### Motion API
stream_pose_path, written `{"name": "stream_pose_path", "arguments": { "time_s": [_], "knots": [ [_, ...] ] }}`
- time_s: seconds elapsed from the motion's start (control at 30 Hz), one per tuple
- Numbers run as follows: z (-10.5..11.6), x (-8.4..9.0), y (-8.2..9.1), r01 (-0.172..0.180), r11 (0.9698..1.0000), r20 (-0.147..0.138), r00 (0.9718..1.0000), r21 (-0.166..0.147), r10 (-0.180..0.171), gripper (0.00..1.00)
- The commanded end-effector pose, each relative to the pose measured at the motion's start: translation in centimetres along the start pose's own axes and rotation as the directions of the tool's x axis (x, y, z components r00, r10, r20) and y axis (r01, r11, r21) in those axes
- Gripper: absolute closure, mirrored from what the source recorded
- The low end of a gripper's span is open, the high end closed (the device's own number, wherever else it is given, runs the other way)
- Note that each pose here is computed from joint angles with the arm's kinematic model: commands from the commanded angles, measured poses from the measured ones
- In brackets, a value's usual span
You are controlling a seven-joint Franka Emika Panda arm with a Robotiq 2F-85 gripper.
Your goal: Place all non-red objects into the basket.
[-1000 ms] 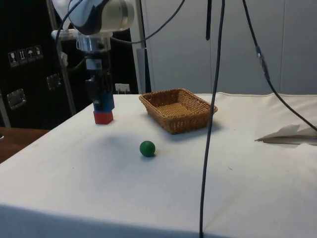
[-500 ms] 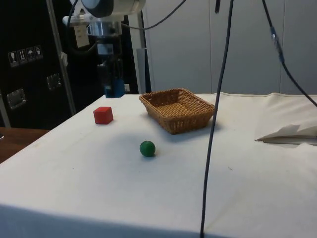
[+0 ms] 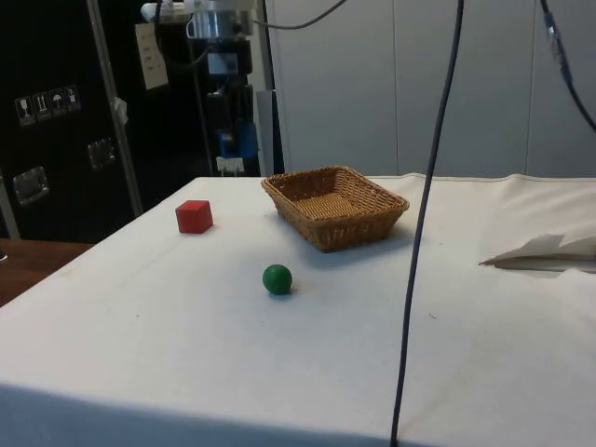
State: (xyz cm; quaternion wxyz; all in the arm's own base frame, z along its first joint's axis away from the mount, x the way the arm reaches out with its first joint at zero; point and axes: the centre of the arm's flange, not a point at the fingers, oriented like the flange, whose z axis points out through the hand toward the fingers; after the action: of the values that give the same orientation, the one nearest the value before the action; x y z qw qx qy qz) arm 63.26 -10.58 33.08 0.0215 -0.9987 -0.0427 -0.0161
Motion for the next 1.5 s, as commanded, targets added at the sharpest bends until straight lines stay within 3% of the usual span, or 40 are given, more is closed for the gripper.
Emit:
{"name": "stream_pose_path", "arguments": {
  "time_s": [0.0, 0.37, 0.4, 0.5, 0.7, 0.93, 1.47],
  "knots": [
    [-0.5, -0.4, 0.2, 0.001, 1.0000, 0.001, 1.0000, -0.007, -0.001, 0.97],
    [-3.0, -3.3, 1.7, 0.000, 0.9999, -0.003, 1.0000, -0.012, 0.000, 0.97],
    [-2.7, -3.0, 1.5, -0.002, 1.0000, -0.001, 1.0000, -0.004, 0.002, 0.97],
    [-3.5, -4.4, 2.2, -0.002, 0.9999, -0.004, 1.0000, -0.010, 0.002, 0.97],
    [-3.9, -5.6, 3.1, -0.003, 1.0000, -0.006, 1.0000, -0.006, 0.003, 0.97],
    [-3.9, -7.0, 4.3, -0.005, 1.0000, 0.000, 1.0000, 0.007, 0.005, 0.97],
    [-2.2, -9.4, 6.6, -0.022, 0.9997, -0.009, 0.9997, -0.007, 0.022, 0.97]
  ]
}}
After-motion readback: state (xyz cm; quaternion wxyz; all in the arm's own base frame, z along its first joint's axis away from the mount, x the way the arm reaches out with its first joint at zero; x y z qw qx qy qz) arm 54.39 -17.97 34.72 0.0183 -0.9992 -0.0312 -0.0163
